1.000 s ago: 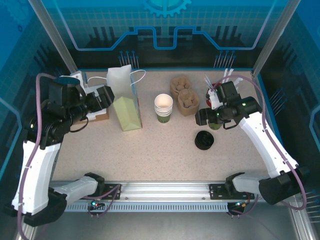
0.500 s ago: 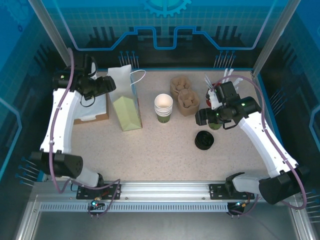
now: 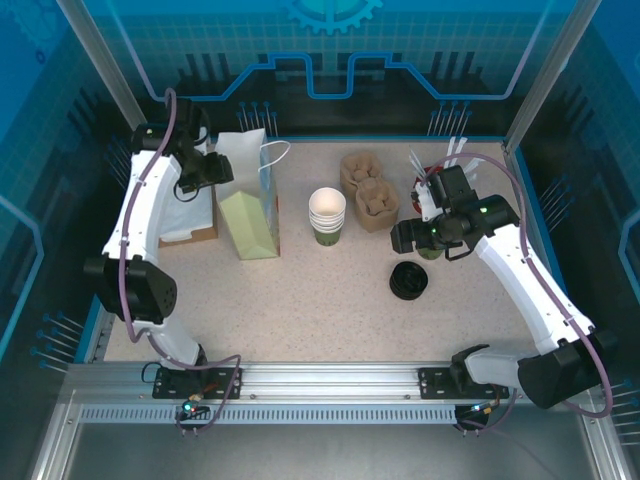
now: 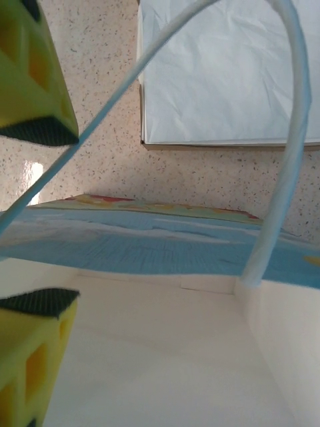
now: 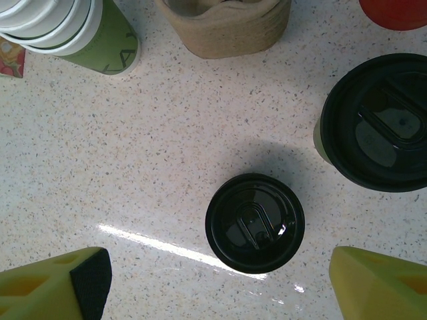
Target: Pack the takeout coffee
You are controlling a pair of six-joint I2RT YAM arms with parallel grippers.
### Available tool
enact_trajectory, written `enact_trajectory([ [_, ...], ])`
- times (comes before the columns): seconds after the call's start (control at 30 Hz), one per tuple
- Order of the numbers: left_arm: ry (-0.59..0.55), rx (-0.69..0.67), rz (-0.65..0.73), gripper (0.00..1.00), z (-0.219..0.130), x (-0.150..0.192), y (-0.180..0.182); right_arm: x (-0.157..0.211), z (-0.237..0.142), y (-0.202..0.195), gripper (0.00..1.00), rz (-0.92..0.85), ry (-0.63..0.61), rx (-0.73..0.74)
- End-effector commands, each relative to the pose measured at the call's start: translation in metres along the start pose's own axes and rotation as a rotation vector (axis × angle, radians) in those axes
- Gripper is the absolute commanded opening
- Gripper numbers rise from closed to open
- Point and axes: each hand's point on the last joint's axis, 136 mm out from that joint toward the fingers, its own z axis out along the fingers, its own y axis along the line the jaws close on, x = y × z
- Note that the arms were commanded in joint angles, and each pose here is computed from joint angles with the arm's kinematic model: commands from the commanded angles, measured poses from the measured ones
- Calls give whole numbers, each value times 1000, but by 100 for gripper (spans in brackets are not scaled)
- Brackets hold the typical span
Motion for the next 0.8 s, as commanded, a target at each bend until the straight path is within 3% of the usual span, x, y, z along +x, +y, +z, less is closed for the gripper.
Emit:
enact_trajectory([
  [0.0,8,5,14,52,-2,-1,-1,2,5,2,87,-5,15,-6],
  [0.3,-25,22,55,13,-20,4,-14,-5,4,4,87,-37,63,4],
  [0.5,-50,35,52,4,-43,22,-17,-29,13,13,77,-71,90,10],
  [0.77,-56,126,-32,3,-67,75,-31,-79,37,32,67,-137,80,31],
])
